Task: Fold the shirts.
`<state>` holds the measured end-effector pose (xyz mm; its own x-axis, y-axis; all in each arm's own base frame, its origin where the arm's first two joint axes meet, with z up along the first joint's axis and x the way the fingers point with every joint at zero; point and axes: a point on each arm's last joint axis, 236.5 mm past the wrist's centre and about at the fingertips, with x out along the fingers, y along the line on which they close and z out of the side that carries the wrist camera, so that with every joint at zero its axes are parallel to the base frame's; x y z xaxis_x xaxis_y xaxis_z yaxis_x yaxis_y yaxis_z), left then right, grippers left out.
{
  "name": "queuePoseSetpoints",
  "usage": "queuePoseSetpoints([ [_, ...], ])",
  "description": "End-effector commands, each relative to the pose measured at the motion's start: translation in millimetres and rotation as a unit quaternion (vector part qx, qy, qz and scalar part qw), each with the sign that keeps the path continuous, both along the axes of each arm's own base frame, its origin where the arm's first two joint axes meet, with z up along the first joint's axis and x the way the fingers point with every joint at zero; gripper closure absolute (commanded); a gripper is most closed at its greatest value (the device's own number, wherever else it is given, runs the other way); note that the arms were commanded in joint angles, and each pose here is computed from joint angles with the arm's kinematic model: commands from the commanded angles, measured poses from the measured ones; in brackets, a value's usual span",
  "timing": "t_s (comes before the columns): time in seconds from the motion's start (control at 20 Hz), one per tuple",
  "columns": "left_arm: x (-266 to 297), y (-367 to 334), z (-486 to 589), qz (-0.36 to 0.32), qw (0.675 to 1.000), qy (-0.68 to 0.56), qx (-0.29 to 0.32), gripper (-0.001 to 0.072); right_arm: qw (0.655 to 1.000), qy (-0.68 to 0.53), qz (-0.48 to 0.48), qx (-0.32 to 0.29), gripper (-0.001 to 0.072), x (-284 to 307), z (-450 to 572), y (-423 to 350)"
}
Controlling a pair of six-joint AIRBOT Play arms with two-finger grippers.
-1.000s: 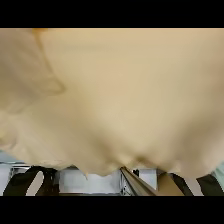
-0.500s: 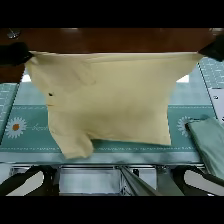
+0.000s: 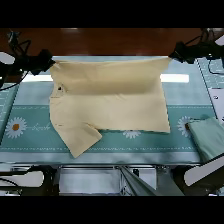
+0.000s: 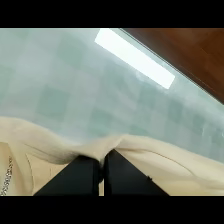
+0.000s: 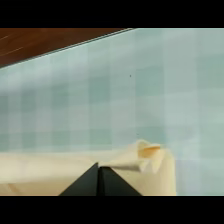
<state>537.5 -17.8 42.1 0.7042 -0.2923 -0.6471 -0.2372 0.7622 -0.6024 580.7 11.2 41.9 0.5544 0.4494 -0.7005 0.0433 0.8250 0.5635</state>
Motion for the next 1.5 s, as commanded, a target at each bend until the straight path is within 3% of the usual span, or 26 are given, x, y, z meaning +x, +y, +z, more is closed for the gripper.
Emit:
queuePoseSetpoints([
  [0.0,-7,-8,-10,-0.031,0.999,0.019,-0.005,0.0685,0.998,0.043,0.036,0.008,0.0686,-14,-18,8],
  [0.3,-88,-11,-42,-0.194,0.968,0.159,0.012,0.0685,0.975,0.170,0.141,-0.005,0.0686,-94,-43,12],
  [0.5,-131,-25,-95,-0.223,0.943,0.247,-0.008,0.0667,0.970,0.214,0.112,-0.021,0.0686,-108,-103,14],
  [0.55,-137,-28,-102,-0.228,0.938,0.259,-0.012,0.0476,0.970,0.218,0.108,-0.010,0.0590,-109,-107,19],
  [0.6,-143,-25,-105,-0.235,0.933,0.272,-0.007,0.0013,0.970,0.218,0.107,0.002,0.0243,-109,-104,23],
  [0.65,-147,-18,-104,-0.234,0.929,0.285,0.004,0.0008,0.970,0.214,0.111,0.013,0.0089,-109,-95,25],
  [0.85,-177,28,-80,-0.190,0.925,0.325,0.043,0.0009,0.966,0.237,0.100,-0.020,0.0088,-145,-57,-27],
  [1.0,-225,53,-73,-0.152,0.929,0.334,0.044,0.0008,0.970,0.238,0.028,-0.047,0.0089,-188,-52,-74],
  [1.15,-291,50,-92,-0.117,0.929,0.349,-0.020,0.0008,0.979,0.199,-0.048,-0.006,0.0089,-227,-66,-71],
  [1.3,-310,21,-102,-0.069,0.944,0.298,-0.124,0.0008,0.984,0.165,-0.052,0.050,0.0089,-257,-77,-30],
  [1.45,-327,3,-124,-0.043,0.942,0.298,-0.149,0.0009,0.983,0.159,-0.031,0.091,0.0091,-280,-82,0],
])
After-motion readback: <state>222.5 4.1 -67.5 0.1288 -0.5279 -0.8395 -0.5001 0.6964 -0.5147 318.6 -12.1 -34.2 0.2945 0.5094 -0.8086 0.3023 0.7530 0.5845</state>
